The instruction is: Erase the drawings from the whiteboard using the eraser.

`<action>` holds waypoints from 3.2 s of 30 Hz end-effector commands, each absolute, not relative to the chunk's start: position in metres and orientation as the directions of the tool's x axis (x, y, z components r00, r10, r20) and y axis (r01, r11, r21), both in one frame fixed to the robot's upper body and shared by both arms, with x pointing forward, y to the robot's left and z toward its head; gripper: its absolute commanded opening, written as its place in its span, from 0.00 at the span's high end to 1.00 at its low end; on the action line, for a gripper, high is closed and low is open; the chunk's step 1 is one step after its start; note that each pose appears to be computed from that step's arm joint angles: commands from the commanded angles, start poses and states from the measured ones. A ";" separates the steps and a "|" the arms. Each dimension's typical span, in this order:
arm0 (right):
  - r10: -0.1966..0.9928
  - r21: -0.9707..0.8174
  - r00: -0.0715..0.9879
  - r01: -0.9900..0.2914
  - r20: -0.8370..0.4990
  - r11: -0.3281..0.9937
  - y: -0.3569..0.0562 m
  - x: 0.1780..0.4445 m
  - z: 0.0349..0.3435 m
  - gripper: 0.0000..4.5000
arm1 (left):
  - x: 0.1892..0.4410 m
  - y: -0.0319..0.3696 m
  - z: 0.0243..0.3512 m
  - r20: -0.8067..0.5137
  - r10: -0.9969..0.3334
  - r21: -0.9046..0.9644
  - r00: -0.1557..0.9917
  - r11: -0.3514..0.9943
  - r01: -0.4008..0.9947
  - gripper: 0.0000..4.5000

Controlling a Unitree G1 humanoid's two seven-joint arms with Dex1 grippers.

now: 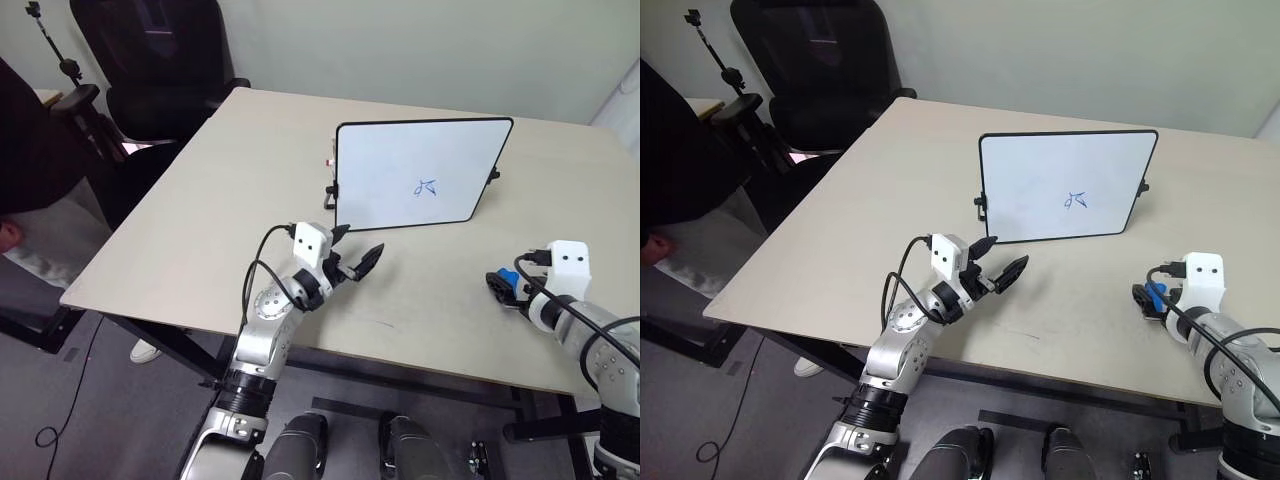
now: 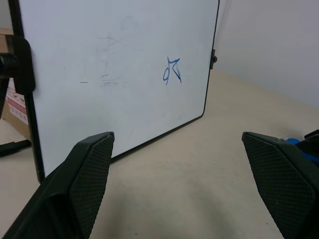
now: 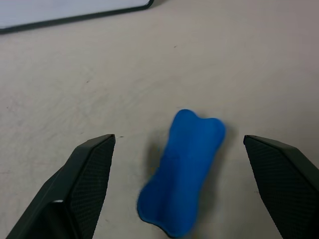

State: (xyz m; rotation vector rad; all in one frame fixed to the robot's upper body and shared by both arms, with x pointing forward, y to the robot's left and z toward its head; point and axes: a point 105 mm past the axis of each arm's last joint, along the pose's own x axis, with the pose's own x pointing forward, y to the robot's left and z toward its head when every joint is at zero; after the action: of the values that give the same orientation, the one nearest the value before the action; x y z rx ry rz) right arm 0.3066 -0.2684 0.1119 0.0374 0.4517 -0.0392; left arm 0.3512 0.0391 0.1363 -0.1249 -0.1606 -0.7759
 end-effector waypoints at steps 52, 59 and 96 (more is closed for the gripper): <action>0.301 -0.007 0.944 -0.305 -0.136 0.952 -0.130 0.405 0.218 0.84 | 0.344 0.041 0.152 0.252 -0.674 -0.034 0.694 0.711 0.703 0.00; 0.235 -0.018 0.963 -0.239 -0.130 0.971 -0.143 0.419 0.220 0.84 | 0.342 0.046 0.153 0.255 -0.656 -0.036 0.710 0.727 0.685 0.00; 0.186 -0.001 0.980 -0.187 -0.076 0.982 -0.143 0.436 0.252 0.84 | 0.337 0.053 0.155 0.253 -0.643 -0.043 0.723 0.739 0.672 0.00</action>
State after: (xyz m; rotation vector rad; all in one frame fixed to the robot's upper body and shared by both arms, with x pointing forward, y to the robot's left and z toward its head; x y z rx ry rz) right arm 0.4388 -0.1525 0.2149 -0.0158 0.1942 0.1530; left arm 0.3408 0.0533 0.1396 -0.1320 -0.1702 -0.7242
